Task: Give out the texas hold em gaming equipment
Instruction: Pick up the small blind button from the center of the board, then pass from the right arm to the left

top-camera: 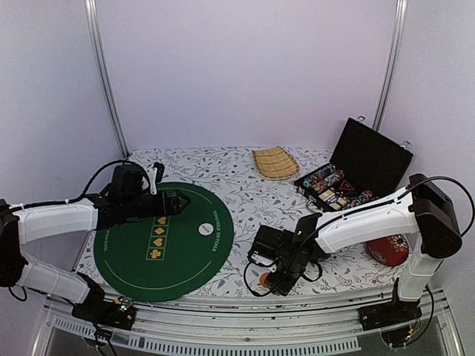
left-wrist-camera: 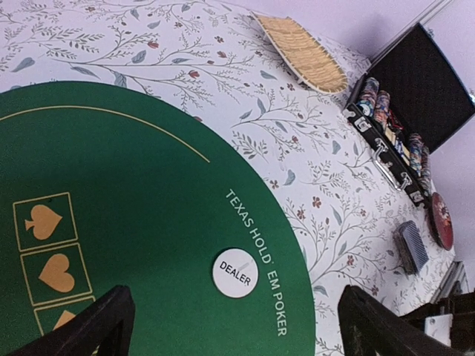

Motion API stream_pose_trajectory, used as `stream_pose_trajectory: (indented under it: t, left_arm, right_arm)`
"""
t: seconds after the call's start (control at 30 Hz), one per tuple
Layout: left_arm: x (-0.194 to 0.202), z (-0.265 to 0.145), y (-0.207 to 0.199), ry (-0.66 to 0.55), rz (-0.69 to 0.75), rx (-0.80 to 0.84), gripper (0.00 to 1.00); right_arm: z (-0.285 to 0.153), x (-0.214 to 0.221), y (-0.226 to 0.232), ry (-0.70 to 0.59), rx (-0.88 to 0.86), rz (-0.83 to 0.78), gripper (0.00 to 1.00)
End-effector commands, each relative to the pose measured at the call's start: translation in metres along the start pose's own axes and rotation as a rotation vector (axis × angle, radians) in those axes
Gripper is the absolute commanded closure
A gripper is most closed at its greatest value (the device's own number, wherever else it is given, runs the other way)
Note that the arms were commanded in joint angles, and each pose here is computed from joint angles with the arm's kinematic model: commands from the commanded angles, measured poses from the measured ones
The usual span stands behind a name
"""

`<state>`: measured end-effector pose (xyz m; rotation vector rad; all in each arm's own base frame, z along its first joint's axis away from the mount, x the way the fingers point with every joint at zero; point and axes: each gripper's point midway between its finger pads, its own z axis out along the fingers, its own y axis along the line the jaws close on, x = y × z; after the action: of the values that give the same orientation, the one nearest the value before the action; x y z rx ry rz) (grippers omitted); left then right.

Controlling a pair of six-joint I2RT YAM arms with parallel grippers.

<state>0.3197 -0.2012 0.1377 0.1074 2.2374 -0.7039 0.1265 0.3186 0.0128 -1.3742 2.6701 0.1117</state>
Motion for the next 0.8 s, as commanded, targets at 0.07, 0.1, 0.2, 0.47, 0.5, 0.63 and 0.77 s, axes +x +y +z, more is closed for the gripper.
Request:
stream_pose_trajectory:
  t: [0.07,0.1,0.2,0.47,0.5,0.63,0.77]
  left_arm:
    - [-0.001,-0.008,-0.003,-0.011,0.029,-0.002,0.03]
    - [-0.001,-0.009,-0.003,-0.011,0.031,0.000,0.03]
    - [0.001,-0.011,-0.006,-0.011,0.032,0.008,0.04]
    - [0.015,-0.021,-0.085,0.044,0.111,0.242,0.12]
    - [0.022,-0.024,-0.105,0.068,0.132,0.316,0.13]
    - [0.044,-0.034,-0.161,0.145,0.165,0.527,0.14]
    - [0.053,-0.039,-0.186,0.172,0.180,0.628,0.11]
  right_arm:
    - [0.009,0.009,-0.006,0.028,0.038,-0.003,0.61]
    - [0.006,0.008,-0.006,0.015,0.040,-0.002,0.62]
    - [-0.009,-0.001,-0.007,-0.061,0.038,-0.003,0.64]
    - [-0.081,-0.068,-0.010,-0.480,0.046,-0.024,0.66]
    - [-0.093,-0.080,-0.008,-0.552,0.035,-0.028,0.66]
    - [-0.134,-0.113,-0.002,-0.777,0.028,-0.071,0.66]
    - [-0.151,-0.132,0.004,-0.873,0.026,-0.113,0.66]
